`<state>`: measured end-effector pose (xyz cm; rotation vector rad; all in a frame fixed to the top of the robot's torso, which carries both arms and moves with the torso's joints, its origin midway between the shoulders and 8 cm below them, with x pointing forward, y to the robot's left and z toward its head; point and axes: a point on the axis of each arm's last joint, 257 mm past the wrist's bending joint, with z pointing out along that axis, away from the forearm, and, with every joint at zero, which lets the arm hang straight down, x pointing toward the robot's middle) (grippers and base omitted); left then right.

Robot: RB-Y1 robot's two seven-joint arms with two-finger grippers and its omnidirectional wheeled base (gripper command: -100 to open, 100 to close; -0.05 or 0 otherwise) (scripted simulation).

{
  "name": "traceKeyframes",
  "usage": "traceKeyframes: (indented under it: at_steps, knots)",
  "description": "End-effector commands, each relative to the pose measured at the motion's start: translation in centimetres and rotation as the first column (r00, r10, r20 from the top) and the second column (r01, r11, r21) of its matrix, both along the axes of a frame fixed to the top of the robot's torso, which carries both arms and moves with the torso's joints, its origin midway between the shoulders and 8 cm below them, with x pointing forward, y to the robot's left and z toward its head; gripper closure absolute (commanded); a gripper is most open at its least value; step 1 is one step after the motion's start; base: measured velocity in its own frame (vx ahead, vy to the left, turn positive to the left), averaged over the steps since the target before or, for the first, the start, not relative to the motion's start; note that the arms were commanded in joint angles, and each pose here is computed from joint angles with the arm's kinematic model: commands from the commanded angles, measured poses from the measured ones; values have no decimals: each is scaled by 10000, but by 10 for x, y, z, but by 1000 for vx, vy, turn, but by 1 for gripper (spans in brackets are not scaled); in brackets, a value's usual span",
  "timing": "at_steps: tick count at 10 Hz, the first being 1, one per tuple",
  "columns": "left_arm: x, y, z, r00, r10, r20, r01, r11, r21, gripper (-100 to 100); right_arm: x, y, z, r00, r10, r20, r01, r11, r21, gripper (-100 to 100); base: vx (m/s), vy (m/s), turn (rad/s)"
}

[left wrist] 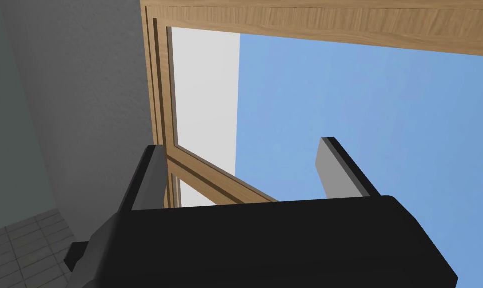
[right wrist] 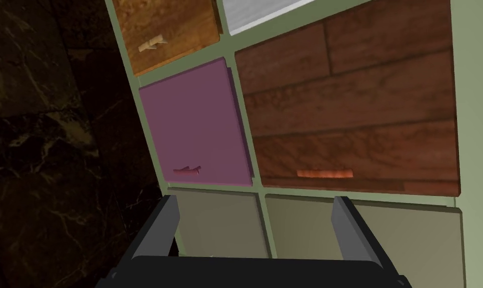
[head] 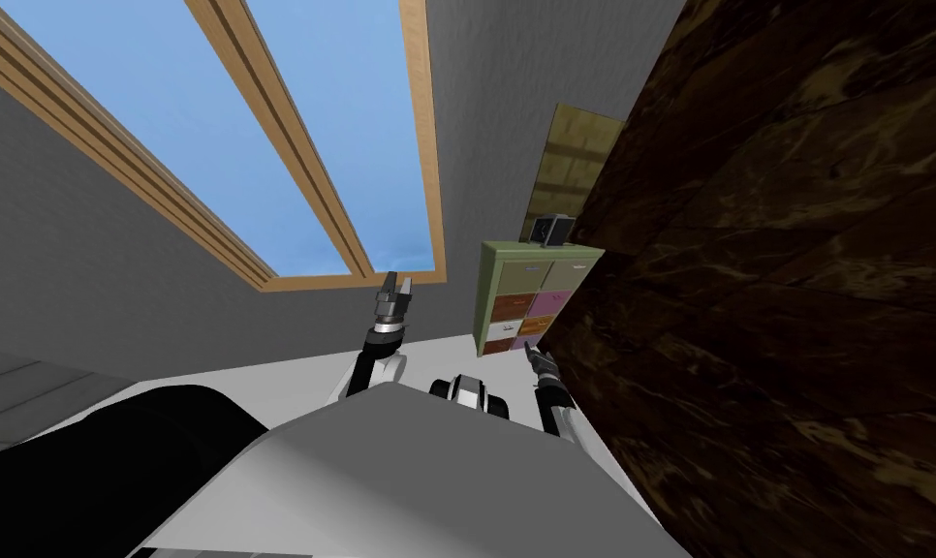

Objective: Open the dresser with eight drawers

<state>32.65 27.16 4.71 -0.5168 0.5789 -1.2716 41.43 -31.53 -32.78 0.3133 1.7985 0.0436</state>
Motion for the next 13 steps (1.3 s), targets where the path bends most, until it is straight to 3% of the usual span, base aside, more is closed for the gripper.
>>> traceKeyframes:
  at_steps: [1,3,4,6,7,9,10,13]
  knots:
    - [0,0,0,10000,0,0,0,10000,0,0,-5,-16,-14,9988,-269,-401,226,9944,-1030,-100,-14,25,139]
    - [0,0,0,10000,0,0,0,10000,0,0,-4,-16,-12,9991,-191,-372,137,9902,-1386,-100,-10,20,36]
    - [0,0,0,10000,0,0,0,10000,0,0,-8,-31,-24,9965,-486,-680,343,9797,-1975,-100,-11,24,161]
    - [0,0,0,10000,0,0,0,10000,0,0,-7,-31,-20,9973,-376,-630,210,9692,-2453,-100,-9,16,28]
    - [0,0,0,10000,1,-1,-1,10000,1,0,-10,-46,-30,9939,-663,-881,365,9517,-3048,-100,-5,22,143]
    - [0,0,0,10000,0,0,0,10000,0,0,-9,-46,-27,9950,-561,-829,242,9383,-3449,-100,-5,12,46]
    - [0,0,0,10000,1,-1,-1,10000,1,0,-12,-61,-34,9913,-826,-1021,342,9128,-4069,-100,-6,15,147]
    - [0,0,0,10000,0,0,0,10000,0,0,-12,-74,-33,9904,-882,-1063,188,8484,-5290,-100,-2,12,120]
